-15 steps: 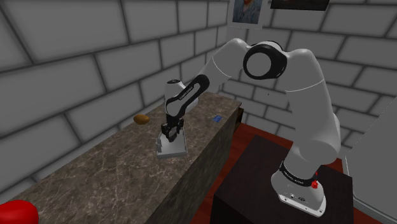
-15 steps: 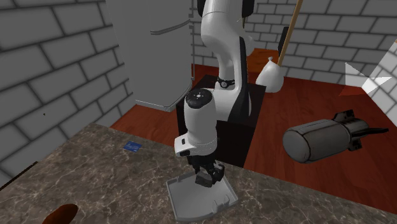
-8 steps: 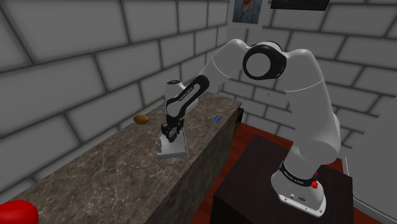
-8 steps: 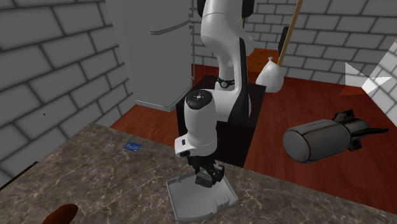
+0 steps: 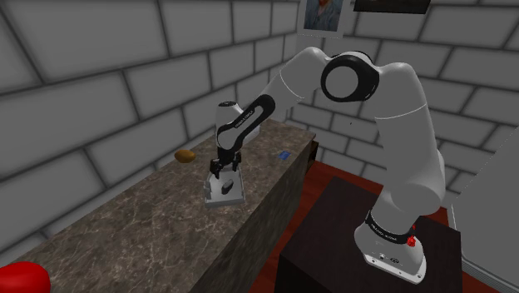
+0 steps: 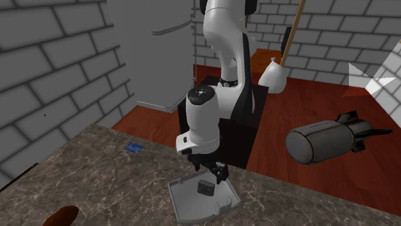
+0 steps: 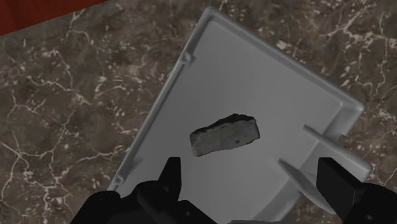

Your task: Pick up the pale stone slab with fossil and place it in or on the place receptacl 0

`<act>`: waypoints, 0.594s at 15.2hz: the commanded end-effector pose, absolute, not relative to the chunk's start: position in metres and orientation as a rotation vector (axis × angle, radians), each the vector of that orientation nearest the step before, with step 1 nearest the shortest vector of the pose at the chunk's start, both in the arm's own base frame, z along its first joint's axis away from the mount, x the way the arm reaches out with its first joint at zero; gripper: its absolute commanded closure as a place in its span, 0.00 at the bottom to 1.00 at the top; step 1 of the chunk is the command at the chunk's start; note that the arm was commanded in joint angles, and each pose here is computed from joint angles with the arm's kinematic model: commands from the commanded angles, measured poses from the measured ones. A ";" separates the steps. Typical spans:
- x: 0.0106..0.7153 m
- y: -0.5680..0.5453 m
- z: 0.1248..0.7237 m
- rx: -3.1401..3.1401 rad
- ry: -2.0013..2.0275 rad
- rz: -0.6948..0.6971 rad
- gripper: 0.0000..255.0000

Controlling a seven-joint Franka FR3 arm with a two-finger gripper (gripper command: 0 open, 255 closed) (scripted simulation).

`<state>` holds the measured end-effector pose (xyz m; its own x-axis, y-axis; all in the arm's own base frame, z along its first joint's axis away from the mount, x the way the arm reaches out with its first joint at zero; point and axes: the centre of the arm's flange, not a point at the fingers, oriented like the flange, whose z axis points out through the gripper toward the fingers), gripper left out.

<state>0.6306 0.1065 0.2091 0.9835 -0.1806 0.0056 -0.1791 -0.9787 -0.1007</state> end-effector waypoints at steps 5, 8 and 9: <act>0.631 0.102 0.244 -3.029 0.275 -0.023 0.00; 0.631 0.102 0.244 -3.029 0.275 -0.023 0.00; 0.631 0.102 0.244 -3.029 0.275 -0.023 0.00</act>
<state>0.6310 0.1021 0.2437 0.9836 -0.1803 0.0059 -0.1788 -0.9787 -0.1009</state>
